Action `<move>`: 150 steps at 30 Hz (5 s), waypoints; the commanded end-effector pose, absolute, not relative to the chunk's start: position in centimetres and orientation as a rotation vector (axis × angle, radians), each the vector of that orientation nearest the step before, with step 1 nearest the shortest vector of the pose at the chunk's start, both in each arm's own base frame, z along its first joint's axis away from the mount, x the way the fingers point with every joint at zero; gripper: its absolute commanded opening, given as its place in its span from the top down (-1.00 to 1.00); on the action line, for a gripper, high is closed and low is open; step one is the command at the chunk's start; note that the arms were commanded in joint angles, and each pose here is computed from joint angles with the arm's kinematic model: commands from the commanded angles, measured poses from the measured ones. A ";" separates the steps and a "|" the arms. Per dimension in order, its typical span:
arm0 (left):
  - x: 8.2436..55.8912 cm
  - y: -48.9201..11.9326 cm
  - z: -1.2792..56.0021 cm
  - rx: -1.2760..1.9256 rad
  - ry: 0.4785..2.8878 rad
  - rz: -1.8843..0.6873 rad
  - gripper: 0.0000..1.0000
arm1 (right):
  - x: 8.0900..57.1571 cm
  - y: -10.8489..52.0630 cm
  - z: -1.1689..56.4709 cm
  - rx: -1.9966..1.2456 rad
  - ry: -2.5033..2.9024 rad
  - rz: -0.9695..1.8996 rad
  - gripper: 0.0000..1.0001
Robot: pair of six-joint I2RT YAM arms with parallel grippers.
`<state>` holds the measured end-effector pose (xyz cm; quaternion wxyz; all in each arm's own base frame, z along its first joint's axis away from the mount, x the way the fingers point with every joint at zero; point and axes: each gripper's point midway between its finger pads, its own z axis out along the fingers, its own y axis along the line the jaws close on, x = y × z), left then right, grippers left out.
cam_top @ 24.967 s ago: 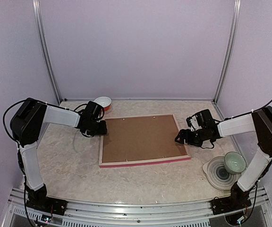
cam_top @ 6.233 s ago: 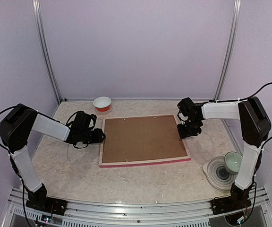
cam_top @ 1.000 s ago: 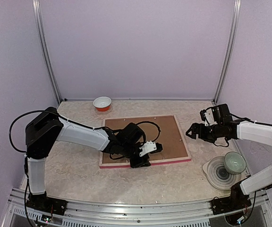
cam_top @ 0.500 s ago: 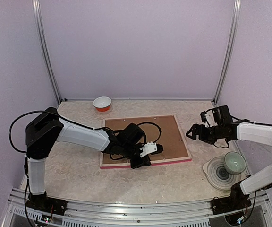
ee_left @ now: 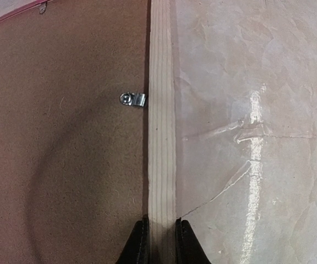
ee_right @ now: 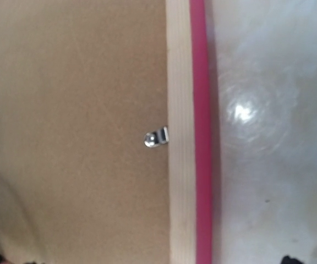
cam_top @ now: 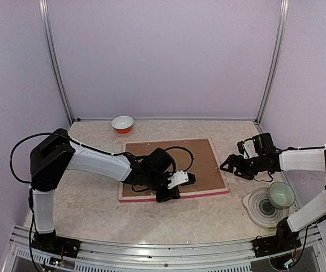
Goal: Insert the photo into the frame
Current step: Pick up the photo frame from the center of the board, then pass from the left arm to the right, then pass from the right arm to the left
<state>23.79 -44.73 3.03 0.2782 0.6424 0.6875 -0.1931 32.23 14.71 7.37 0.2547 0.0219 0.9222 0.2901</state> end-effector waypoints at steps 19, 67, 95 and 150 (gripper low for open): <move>23.7 -45.8 11.5 1.639 1.743 -0.508 1.00 | 30.3 17.7 6.0 0.086 2.487 1.232 -0.84; 23.3 -45.2 12.3 1.622 1.722 -0.447 0.58 | 25.8 20.6 11.0 0.170 2.196 2.012 0.18; 22.3 -44.1 11.8 1.520 1.645 -0.053 -0.98 | 25.6 20.2 12.0 0.297 2.191 2.010 0.59; 23.6 -44.7 19.5 1.352 1.398 0.386 1.00 | 27.4 19.1 11.7 0.222 2.365 1.626 -0.98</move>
